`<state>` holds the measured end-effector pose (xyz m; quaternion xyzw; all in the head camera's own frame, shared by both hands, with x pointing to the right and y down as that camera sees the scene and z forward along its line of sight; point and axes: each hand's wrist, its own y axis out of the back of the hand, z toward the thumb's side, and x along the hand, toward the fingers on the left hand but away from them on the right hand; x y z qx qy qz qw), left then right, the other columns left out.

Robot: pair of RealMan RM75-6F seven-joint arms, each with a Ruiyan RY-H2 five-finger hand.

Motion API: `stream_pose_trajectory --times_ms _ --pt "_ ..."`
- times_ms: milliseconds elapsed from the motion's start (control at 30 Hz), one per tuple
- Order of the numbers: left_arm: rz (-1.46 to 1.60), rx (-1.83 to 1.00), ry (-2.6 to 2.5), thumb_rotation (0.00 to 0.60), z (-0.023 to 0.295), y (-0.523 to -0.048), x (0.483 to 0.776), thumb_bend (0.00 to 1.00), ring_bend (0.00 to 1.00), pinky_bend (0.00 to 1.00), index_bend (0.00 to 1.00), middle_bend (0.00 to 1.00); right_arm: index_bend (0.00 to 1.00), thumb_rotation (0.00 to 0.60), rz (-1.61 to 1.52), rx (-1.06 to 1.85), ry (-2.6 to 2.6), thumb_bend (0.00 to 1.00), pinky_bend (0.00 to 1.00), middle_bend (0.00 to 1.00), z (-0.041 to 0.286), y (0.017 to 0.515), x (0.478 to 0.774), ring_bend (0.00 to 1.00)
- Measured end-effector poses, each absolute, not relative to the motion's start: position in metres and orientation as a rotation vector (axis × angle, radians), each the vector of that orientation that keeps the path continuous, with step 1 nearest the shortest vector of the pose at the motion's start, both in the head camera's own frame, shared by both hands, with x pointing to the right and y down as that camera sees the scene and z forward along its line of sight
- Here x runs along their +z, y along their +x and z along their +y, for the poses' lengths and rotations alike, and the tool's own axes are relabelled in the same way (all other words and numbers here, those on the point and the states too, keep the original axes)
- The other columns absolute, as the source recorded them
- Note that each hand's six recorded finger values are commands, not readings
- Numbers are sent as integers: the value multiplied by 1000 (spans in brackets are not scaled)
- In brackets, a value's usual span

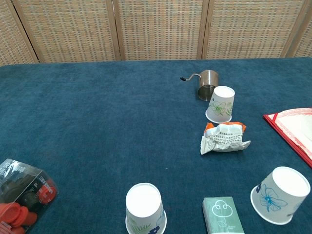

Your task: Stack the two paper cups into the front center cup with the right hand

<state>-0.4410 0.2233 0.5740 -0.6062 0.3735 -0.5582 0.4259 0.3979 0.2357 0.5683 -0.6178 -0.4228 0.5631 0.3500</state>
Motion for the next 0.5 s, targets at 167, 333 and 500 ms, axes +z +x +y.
stream_pose_trajectory --times_ms 167,333,500 --pt "936 -1392 -1515 600 224 -441 573 258 0 0 0 0 0 600 -1092 1455 -1602 55 0 0 236 397 568 0" --pt "935 -1390 -1517 600 224 -441 573 259 0 0 0 0 0 600 -1089 1451 -1606 54 0 0 237 396 568 0" --pt "931 -1388 -1520 600 224 -440 573 259 0 0 0 0 0 600 -1093 1440 -1608 54 0 0 237 394 566 0"
